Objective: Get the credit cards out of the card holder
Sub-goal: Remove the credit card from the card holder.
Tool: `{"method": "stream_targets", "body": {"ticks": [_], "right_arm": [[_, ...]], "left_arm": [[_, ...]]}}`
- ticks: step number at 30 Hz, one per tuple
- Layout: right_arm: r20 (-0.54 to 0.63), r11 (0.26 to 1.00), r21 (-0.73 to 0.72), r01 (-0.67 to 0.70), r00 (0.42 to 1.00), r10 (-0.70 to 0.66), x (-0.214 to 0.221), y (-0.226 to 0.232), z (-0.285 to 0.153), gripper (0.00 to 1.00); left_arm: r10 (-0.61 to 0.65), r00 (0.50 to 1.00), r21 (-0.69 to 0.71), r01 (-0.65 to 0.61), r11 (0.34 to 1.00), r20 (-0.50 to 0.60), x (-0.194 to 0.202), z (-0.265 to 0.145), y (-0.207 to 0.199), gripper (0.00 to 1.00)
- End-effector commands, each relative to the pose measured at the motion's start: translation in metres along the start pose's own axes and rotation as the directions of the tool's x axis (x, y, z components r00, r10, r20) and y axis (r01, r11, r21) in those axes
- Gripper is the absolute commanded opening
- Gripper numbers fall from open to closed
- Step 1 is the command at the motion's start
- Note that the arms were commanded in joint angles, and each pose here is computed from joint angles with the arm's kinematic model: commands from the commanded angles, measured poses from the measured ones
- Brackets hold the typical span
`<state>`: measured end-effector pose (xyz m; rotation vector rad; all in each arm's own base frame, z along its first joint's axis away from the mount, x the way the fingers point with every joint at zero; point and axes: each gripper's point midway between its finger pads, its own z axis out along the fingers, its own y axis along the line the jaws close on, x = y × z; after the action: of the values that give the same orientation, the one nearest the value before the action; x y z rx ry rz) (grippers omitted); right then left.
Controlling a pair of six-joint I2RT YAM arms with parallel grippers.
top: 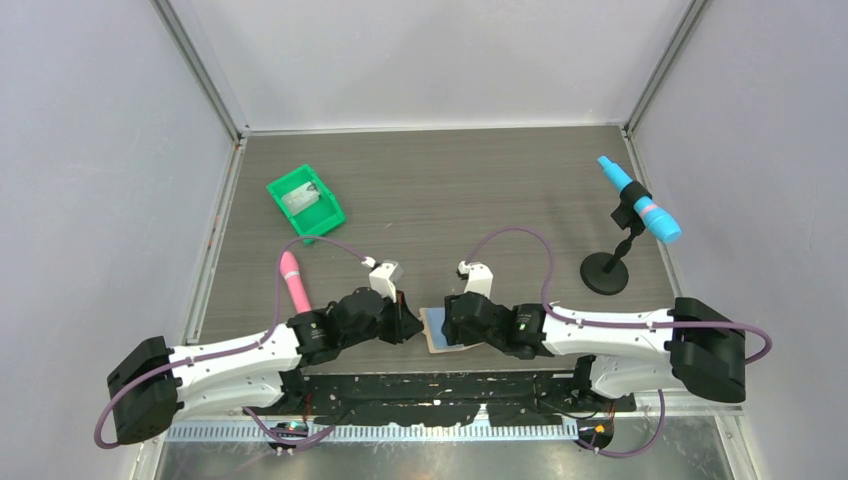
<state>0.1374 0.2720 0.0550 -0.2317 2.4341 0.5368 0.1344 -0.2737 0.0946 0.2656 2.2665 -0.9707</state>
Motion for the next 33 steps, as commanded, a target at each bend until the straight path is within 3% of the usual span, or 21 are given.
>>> {"method": "stream_targets", "body": {"ticks": [1,23,30,33], "right_arm": [[0.046,0.996,-0.083,-0.026,0.999,0.03,-0.011,0.016,-0.007,0.57],[-0.017,0.994,-0.107,-0.019,1.0,0.018,0.007,0.024,0.011,0.63],[-0.027,0.998,-0.064,-0.017,1.0,0.015,0.011,0.016,0.015,0.63],[-0.023,1.0,-0.025,-0.007,1.0,0.006,0.011,0.008,0.015,0.58]], "left_arm": [[-0.005,0.999,0.045,0.003,0.999,0.052,-0.013,0.0,-0.012,0.0],[-0.006,0.999,0.052,0.003,0.999,0.051,-0.014,-0.001,-0.014,0.0],[-0.008,0.999,0.057,0.005,0.998,0.054,-0.014,-0.002,-0.015,0.0],[-0.008,0.998,0.057,0.005,0.998,0.055,-0.014,-0.002,-0.015,0.0]]}}
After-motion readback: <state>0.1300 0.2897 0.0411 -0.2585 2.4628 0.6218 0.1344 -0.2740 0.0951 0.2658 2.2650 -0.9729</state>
